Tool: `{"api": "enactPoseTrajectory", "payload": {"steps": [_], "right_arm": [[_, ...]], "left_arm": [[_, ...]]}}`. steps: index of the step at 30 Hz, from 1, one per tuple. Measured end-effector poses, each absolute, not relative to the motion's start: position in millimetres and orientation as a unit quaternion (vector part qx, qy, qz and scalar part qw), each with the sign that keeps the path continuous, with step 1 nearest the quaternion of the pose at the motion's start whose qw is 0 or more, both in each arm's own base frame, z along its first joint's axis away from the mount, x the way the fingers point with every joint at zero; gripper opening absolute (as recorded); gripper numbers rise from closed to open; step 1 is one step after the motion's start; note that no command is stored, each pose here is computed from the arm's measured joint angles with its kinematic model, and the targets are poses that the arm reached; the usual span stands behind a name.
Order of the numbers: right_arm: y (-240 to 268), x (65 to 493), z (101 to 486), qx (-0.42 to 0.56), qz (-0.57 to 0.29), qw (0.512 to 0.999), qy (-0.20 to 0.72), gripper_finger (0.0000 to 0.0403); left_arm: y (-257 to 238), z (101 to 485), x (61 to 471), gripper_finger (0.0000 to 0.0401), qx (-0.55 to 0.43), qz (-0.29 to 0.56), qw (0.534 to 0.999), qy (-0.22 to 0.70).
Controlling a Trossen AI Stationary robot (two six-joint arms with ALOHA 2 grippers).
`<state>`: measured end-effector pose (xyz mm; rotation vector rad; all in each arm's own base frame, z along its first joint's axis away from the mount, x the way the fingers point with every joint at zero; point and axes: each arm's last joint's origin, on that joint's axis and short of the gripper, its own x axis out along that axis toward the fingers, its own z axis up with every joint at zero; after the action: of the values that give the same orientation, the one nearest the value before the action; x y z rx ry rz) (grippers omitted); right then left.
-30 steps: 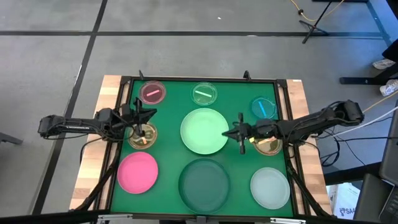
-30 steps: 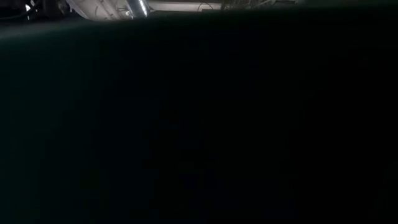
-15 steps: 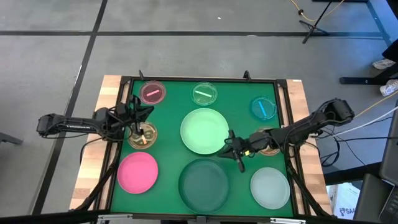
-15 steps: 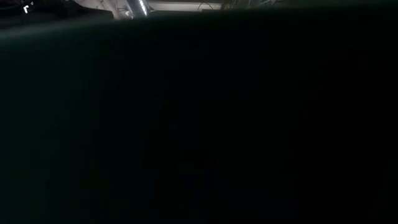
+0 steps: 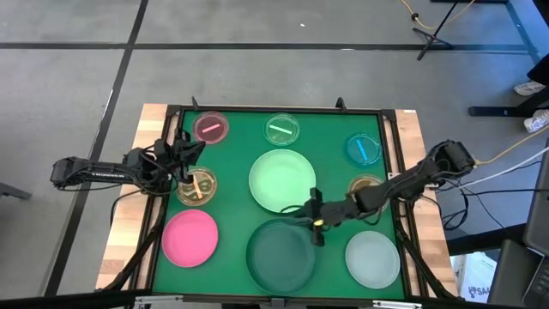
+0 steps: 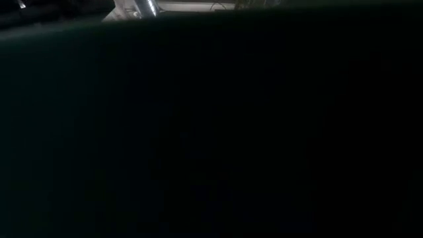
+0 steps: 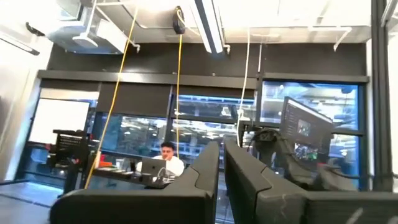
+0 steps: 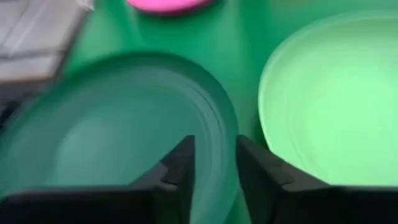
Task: Stack plastic plates
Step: Stack the dark green plate on the light green plate
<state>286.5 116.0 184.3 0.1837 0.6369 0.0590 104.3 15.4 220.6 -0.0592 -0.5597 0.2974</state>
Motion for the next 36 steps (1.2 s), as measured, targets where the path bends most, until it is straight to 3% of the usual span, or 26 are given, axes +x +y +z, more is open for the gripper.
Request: {"api": "enactPoseTrajectory", "payload": {"steps": [7, 27, 31, 36], "right_arm": [[121.0, 292.9, 179.6, 0.127, -0.020, 0.883, 0.451, 0.0172], [128.2, 305.4, 142.2, 0.195, -0.042, 0.850, 0.488, 0.0170], [128.1, 306.1, 140.2, 0.191, -0.044, 0.851, 0.487, 0.0160], [127.9, 306.5, 140.4, 0.178, -0.041, 0.856, 0.484, 0.0106]], "left_arm": [[15.3, 220.1, 104.6, 0.0017, -0.027, 0.145, 0.951, -0.272], [15.6, 216.2, 106.9, 0.0017, -0.025, 0.148, 0.957, -0.249], [15.6, 216.4, 106.8, 0.0017, -0.025, 0.148, 0.957, -0.250], [15.6, 216.1, 107.0, 0.0017, -0.025, 0.148, 0.957, -0.248]]}}
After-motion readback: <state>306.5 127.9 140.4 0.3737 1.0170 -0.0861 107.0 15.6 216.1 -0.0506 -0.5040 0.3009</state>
